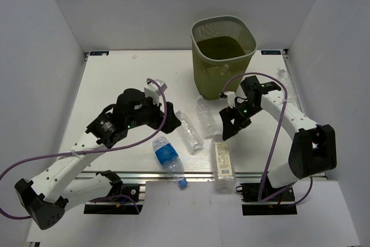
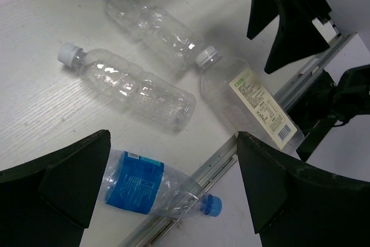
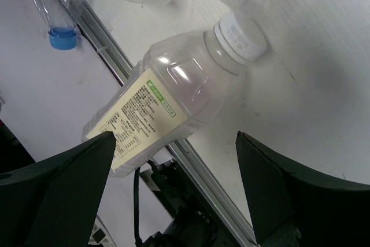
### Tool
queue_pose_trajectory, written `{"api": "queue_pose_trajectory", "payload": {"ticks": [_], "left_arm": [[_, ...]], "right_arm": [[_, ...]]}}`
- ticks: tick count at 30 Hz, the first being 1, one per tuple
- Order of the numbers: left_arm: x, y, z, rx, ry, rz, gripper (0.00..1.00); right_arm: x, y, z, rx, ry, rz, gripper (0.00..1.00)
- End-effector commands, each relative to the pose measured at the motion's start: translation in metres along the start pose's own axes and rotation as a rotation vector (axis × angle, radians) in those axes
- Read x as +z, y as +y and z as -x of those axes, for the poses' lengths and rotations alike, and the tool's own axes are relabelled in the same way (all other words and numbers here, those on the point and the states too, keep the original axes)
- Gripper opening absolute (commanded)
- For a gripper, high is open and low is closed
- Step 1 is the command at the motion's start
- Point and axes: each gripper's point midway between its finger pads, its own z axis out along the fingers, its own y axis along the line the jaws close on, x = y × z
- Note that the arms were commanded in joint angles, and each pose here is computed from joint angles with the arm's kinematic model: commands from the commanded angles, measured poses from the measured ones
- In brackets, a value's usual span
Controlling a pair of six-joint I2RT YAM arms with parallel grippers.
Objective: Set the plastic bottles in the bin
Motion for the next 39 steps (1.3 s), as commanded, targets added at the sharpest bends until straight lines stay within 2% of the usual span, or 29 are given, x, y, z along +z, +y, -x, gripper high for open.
{"api": "queue_pose_trajectory", "payload": {"ticks": [1,4,12,21,28,35,39], "left_arm": [[0.0,-0.012,-0.018,0.004,0.062,-0.067,1.0],[0.003,-0.016,-0.022,0.003,0.075,-0.07,1.0],[0.003,-0.015,-0.027,-0.015,0.089,-0.04,1.0],[0.009,-0.02,-0.028,-0.008,0.09,-0.039,1.0],[0.011,-0.02,-0.037,-0.009,0.108,-0.031,1.0],[0.006,-0.022,-0.04,-0.007,0.097,-0.029,1.0],[0.004,-0.02,-0.041,-0.016,0.096,-0.017,1.0]], "right_arm": [[-0.003,-0.004,0.025,0.027,-0.054,-0.035,0.9],[0.0,-0.014,0.043,0.051,-0.089,-0.077,0.9],[0.028,-0.038,0.046,0.157,-0.031,-0.123,0.9],[0.051,-0.043,0.044,0.191,-0.017,-0.176,0.78],[0.069,-0.045,0.023,0.203,0.048,-0.215,0.75],[0.08,-0.046,0.022,0.207,0.08,-0.216,0.73],[0.086,-0.045,0.019,0.214,0.108,-0.205,0.66]]}}
